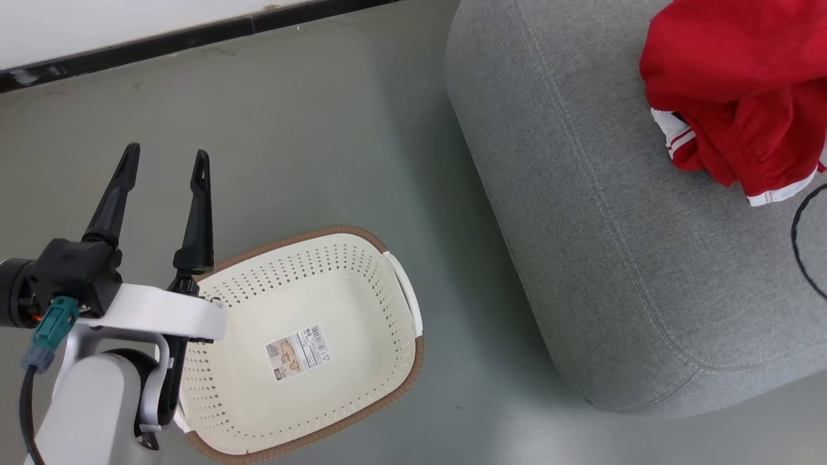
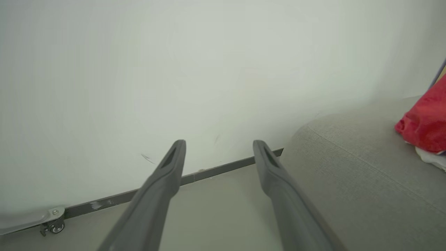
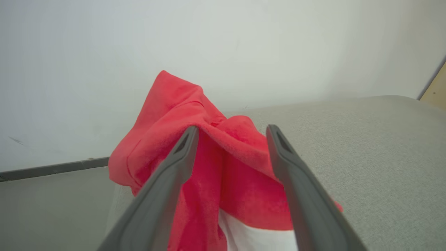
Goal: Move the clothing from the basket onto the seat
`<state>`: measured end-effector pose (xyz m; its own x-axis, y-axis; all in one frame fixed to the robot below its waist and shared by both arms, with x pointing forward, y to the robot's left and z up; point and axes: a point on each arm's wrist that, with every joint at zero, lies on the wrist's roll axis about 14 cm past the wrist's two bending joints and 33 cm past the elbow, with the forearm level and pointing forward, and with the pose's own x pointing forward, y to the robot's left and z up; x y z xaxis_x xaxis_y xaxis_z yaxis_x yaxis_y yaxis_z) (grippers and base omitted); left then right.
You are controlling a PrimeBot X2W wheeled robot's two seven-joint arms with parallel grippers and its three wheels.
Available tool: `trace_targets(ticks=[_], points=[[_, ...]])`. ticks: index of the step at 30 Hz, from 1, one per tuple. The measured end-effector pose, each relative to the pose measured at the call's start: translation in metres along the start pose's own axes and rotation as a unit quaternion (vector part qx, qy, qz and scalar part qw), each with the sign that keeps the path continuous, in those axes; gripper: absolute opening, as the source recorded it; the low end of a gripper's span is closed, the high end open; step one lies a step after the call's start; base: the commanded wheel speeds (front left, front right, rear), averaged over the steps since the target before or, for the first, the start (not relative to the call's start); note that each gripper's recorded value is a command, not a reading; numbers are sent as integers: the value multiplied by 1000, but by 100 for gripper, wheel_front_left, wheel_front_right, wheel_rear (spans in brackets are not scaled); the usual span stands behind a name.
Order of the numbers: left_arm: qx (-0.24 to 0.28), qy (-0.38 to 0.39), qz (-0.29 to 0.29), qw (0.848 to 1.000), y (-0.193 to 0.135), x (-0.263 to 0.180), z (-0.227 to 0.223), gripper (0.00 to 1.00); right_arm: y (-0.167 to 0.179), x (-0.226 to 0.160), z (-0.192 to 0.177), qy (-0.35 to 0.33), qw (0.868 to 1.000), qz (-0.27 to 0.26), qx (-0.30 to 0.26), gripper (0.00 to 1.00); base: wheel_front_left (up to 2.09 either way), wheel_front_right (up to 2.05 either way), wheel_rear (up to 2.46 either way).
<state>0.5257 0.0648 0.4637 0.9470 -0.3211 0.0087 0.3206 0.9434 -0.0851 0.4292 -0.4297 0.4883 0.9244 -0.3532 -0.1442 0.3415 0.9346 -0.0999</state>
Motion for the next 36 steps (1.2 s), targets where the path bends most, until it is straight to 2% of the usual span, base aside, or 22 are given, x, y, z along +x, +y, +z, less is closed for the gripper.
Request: trace_targets(ticks=[9,22,30,36], points=[[-4,-17,14,1000,6,-5,12,100,6,-16,-6,4,1000,17,-1,100,0,0,0],[-14,-36,54,998,21,-21,27,100,20,-15,37,-62,997,41,13,100,0,0,0],[-18,-30,98,995,39,-44,28,100,68,-13,54,-97,990,90,43,100,0,0,0],[-19,-32,130,991,53,-63,31,100,101,-14,69,-119,984,130,35,100,0,0,0]])
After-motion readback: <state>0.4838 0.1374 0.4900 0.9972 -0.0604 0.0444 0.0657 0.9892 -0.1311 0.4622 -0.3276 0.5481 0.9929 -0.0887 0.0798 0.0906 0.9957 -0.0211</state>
